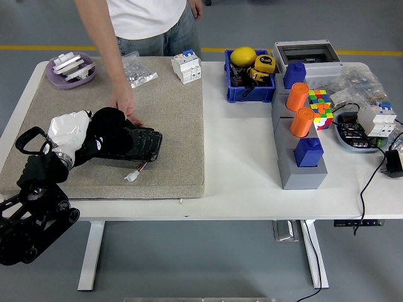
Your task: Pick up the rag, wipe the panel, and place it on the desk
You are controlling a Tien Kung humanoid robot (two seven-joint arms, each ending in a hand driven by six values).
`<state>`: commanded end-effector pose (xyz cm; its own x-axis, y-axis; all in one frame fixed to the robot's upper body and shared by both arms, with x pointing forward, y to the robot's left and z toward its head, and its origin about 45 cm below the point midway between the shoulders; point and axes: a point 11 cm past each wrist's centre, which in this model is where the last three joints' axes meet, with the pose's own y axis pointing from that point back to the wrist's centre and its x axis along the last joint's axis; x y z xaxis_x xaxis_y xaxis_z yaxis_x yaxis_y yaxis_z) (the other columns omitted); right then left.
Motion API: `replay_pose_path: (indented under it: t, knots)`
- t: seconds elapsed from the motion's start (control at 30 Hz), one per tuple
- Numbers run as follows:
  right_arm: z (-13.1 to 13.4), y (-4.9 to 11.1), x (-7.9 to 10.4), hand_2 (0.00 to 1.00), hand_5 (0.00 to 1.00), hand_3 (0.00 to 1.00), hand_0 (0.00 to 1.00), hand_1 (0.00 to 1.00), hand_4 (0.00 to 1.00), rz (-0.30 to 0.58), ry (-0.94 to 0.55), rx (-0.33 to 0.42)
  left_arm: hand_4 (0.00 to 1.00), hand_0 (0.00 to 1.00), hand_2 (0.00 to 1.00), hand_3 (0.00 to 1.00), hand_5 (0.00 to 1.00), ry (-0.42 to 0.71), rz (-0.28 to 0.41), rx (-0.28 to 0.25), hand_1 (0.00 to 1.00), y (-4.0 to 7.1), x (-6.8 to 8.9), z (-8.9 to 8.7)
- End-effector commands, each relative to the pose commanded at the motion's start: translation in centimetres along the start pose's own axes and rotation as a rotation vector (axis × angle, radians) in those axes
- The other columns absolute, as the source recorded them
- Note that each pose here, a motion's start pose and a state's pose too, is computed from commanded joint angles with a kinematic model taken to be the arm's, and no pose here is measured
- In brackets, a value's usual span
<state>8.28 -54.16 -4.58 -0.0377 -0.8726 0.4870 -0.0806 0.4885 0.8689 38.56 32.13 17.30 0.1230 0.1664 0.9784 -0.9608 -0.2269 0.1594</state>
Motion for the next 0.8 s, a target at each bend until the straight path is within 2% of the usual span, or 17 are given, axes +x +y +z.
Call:
replay_pose_path:
  t: [0.23, 0.43, 0.63, 0.8]
  knots:
    - [0.1, 0.0, 0.0, 0.612, 0.507, 0.568, 0.768, 0.596, 0.998, 0.000, -0.001, -0.002, 0.475, 0.259, 0.525, 0.523, 0.002, 0.003, 0.028, 0.089, 0.374, -0.9, 1.0, -3.0]
    - [0.2, 0.0, -0.1, 0.612, 0.506, 0.568, 0.767, 0.596, 0.998, -0.003, 0.005, -0.004, 0.475, 0.259, 0.525, 0.525, 0.002, 0.024, 0.042, 0.156, 0.374, -1.4, 1.6, -4.9]
    - [0.3, 0.0, -0.1, 0.612, 0.507, 0.568, 0.767, 0.596, 0.998, -0.004, 0.005, -0.005, 0.477, 0.260, 0.525, 0.524, 0.002, 0.026, 0.043, 0.165, 0.373, -1.4, 1.5, -5.2]
    - [0.1, 0.0, -0.1, 0.612, 0.507, 0.568, 0.768, 0.596, 0.998, -0.003, 0.004, -0.001, 0.479, 0.260, 0.523, 0.523, 0.002, 0.027, 0.039, 0.148, 0.372, -1.3, 1.4, -4.7]
